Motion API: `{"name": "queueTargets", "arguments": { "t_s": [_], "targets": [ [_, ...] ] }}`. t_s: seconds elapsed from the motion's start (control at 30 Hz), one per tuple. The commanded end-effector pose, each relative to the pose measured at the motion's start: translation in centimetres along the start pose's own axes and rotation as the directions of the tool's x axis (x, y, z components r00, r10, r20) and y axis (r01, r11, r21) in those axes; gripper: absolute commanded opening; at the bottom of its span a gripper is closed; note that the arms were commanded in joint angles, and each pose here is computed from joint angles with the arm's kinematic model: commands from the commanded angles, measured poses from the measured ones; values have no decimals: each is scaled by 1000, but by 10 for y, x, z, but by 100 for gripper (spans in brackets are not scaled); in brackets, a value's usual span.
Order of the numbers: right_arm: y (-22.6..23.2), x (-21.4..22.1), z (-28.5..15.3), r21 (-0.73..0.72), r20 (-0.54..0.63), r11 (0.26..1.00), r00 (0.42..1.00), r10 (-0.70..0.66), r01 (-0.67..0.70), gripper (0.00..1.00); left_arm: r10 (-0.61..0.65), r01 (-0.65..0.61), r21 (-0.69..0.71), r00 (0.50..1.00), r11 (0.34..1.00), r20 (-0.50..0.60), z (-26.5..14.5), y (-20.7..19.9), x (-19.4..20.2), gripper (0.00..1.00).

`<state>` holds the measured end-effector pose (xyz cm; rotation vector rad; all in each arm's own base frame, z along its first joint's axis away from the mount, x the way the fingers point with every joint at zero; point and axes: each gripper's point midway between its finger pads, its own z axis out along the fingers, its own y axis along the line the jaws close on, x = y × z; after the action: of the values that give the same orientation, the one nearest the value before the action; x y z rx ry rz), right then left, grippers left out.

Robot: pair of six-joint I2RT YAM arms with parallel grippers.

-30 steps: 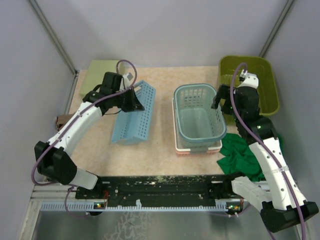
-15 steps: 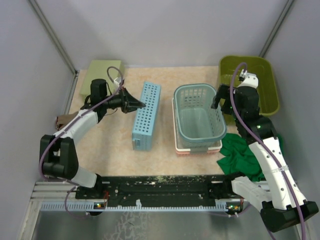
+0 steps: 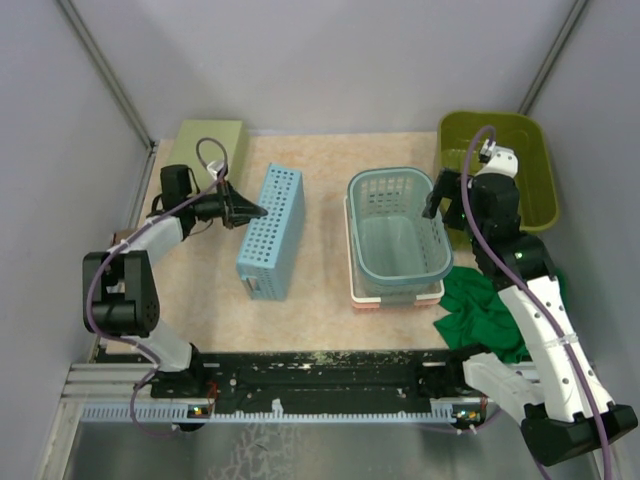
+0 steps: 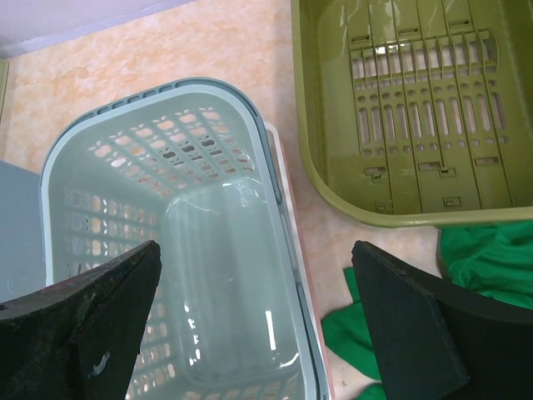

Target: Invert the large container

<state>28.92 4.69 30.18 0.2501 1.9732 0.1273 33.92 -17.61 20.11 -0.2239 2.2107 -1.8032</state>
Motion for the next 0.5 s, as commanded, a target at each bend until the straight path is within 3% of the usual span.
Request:
{"name": "queueTargets", "arguments": {
  "t_s": [0.0,0.23,0.47],
  "targets": [
    [2,-24,-12,-8,69,1000,997,29,-29,97,-55,58,-194,998,979,24,-13,70,-4,0],
    [-7,-24,-23,17,89,999,995,34,-35,97,-53,85,-402,995,912,89,-42,126,-15,0],
    [-5,-22,-22,12,79,999,996,31,-32,97,2,52,-484,994,874,110,-51,133,-20,1]
  ]
}}
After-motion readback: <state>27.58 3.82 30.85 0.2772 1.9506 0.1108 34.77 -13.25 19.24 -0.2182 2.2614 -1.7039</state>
